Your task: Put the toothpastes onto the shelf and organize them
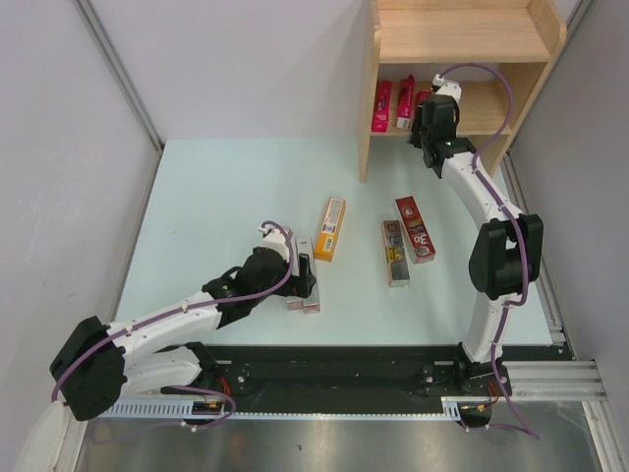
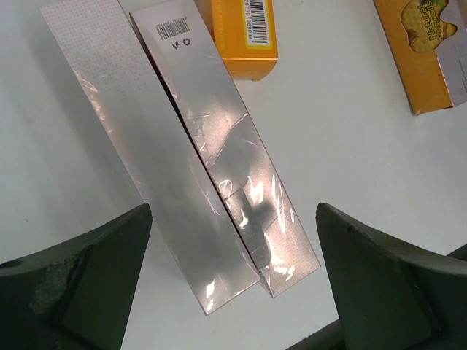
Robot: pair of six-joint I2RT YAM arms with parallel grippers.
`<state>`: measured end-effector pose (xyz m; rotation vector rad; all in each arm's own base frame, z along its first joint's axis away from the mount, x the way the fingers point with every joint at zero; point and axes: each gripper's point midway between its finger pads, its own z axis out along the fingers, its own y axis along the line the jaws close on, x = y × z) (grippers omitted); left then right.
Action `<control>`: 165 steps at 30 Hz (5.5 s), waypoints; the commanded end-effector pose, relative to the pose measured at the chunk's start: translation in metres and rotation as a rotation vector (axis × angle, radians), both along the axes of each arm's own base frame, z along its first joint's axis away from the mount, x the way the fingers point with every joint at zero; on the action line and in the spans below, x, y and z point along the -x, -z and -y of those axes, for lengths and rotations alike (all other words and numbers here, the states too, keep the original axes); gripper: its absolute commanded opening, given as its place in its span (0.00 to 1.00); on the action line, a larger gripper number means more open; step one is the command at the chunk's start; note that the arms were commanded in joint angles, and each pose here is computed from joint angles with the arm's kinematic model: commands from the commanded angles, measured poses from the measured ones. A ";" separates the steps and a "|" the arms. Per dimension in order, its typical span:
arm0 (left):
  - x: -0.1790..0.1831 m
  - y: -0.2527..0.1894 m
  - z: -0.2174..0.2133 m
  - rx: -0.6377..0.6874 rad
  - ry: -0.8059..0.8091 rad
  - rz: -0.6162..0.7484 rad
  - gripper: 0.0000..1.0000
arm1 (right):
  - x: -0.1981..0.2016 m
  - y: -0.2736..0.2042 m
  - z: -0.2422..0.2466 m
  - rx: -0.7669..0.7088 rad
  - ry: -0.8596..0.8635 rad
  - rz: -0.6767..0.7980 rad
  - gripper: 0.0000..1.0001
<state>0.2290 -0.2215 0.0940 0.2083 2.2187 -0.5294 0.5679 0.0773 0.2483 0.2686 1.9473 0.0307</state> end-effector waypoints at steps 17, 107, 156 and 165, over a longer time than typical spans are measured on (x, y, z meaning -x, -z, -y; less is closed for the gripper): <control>0.004 0.003 -0.001 0.011 -0.017 -0.008 1.00 | -0.024 -0.037 -0.036 0.104 -0.102 0.126 0.34; 0.002 -0.020 -0.005 -0.013 -0.034 0.038 1.00 | 0.070 -0.061 -0.047 -0.057 -0.148 0.166 0.73; -0.004 -0.058 0.010 0.039 0.000 0.070 1.00 | 0.294 0.185 -0.070 -0.027 -0.245 -0.509 0.86; -0.004 -0.061 0.011 0.053 0.000 0.075 1.00 | 0.291 0.213 -0.068 -0.006 -0.198 -0.548 0.79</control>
